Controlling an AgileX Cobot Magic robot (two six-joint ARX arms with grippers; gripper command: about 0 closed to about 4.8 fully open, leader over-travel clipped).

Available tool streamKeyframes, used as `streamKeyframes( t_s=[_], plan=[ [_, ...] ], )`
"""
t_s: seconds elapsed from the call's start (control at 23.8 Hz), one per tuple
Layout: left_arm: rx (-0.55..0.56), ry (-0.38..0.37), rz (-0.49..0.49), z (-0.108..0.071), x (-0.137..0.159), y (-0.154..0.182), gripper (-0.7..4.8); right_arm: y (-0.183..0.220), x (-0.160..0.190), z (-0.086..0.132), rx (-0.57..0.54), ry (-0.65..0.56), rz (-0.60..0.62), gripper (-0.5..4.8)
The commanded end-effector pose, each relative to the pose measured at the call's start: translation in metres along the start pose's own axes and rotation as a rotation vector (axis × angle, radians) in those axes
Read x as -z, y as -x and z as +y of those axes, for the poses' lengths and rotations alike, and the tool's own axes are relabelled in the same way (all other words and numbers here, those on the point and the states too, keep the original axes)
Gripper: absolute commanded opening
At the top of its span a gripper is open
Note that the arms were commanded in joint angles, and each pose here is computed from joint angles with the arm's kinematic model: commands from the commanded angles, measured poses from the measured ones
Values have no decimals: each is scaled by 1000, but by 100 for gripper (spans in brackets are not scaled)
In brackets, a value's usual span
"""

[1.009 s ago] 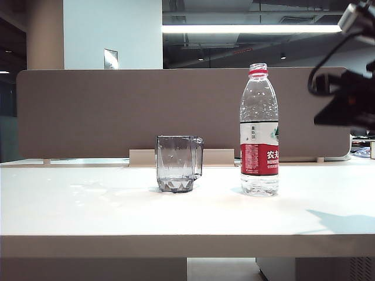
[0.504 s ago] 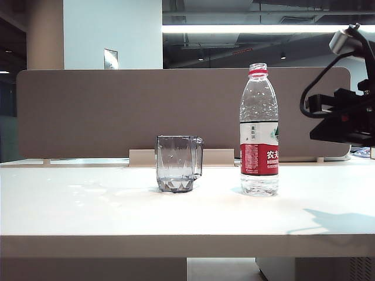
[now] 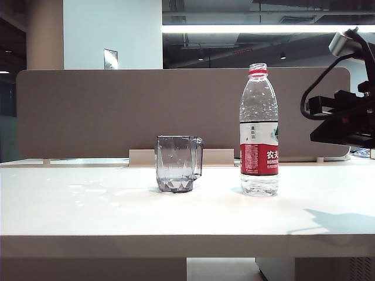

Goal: Pick up the mineral water bottle on the table and pour a little water into the mug.

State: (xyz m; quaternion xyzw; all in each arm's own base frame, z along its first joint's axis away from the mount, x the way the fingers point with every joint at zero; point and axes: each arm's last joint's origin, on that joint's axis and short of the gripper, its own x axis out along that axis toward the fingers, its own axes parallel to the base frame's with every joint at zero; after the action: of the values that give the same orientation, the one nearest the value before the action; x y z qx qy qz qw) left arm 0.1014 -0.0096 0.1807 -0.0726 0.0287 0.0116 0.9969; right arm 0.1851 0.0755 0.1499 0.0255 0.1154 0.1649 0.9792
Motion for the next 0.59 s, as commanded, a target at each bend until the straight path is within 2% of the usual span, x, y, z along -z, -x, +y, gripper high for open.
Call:
streamKeyframes(
  t_s=[0.04, 0.25, 0.38, 0.59],
  plan=[
    [6, 2, -12, 0, 1, 0, -2, 1, -4, 0, 8, -5, -24, -5],
    [10, 6, -38, 2, 10, 3, -2, 17, -13, 0, 4, -4, -12, -5],
    [8, 4, -29, 2, 12, 3, -2, 30, -22, -1, 2, -8, -44, -5],
    [2, 5, -31, 3, 12, 3, -2, 62, -49, -10, 69, -25, -245, -5]
  ],
)
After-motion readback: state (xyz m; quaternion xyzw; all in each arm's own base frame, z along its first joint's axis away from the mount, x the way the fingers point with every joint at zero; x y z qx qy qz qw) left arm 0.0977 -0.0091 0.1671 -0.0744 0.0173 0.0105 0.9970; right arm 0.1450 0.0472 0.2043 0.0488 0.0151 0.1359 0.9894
